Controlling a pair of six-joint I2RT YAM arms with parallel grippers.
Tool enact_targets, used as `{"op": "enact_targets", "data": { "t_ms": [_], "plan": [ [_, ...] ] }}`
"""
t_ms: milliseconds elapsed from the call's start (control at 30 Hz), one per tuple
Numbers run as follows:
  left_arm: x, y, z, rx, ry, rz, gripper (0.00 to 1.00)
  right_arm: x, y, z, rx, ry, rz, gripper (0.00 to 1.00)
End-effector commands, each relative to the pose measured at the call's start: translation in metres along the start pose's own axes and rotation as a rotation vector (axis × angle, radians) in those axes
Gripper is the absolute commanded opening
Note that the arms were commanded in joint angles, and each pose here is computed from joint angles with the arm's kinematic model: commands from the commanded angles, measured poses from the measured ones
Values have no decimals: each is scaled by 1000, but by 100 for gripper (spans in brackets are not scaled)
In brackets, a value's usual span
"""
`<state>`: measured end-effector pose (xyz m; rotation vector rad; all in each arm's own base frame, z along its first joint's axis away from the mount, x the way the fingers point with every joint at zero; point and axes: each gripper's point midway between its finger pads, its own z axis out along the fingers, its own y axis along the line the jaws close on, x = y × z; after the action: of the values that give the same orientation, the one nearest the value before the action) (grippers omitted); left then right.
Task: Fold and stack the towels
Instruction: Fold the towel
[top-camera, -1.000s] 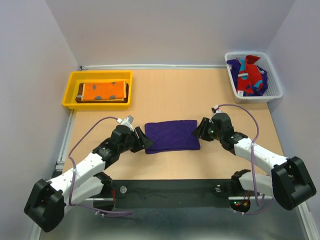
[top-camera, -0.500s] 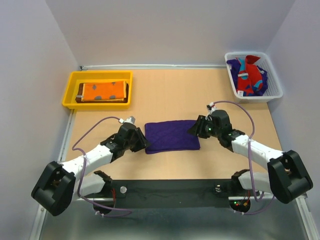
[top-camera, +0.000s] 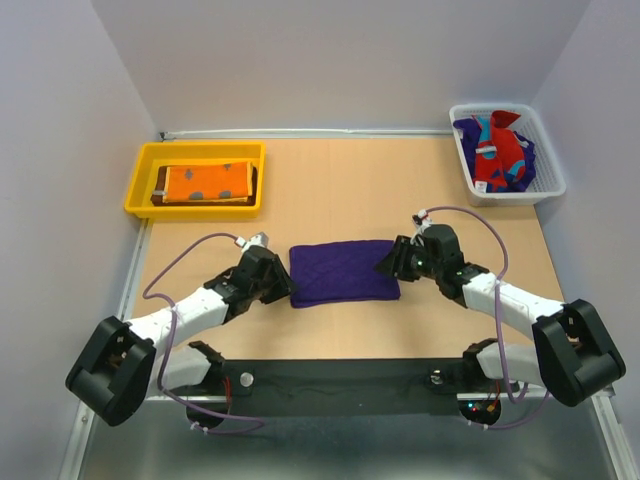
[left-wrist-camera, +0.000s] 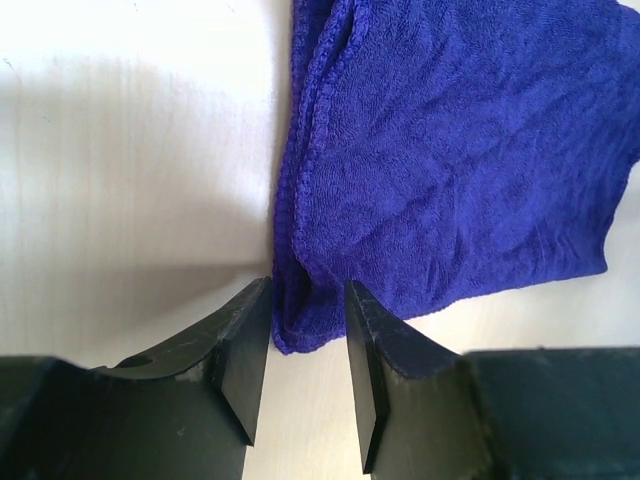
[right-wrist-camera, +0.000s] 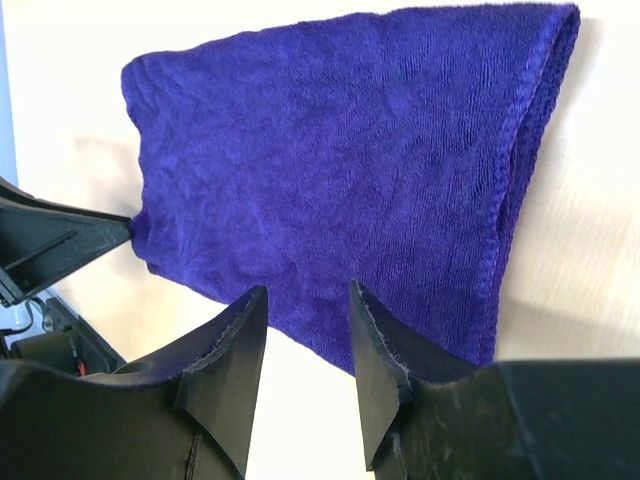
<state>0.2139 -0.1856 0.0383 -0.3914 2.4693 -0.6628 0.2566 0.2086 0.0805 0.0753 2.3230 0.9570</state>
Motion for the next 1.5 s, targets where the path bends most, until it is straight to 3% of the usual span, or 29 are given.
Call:
{"op": "enact_targets", "data": {
  "t_ms": [0,233,600,1133,1467],
  "plan": [
    [-9,-7,3,-7,-21,33,45,-5,6,2,-36,-23,-32,44],
    [-6,-13,7,-4,-2,68,31,-2,3,2,-30,-20,-32,44],
    [-10,-35,-1,51,-14,98,31,2,1,2,-30,-13,-26,44],
    [-1,-16,2,-88,11,155,38,8,0,4,-43,9,-18,45],
    [-7,-29,-2,-80,-12,183,38,12,0,6,-53,20,-13,45]
  ]
}}
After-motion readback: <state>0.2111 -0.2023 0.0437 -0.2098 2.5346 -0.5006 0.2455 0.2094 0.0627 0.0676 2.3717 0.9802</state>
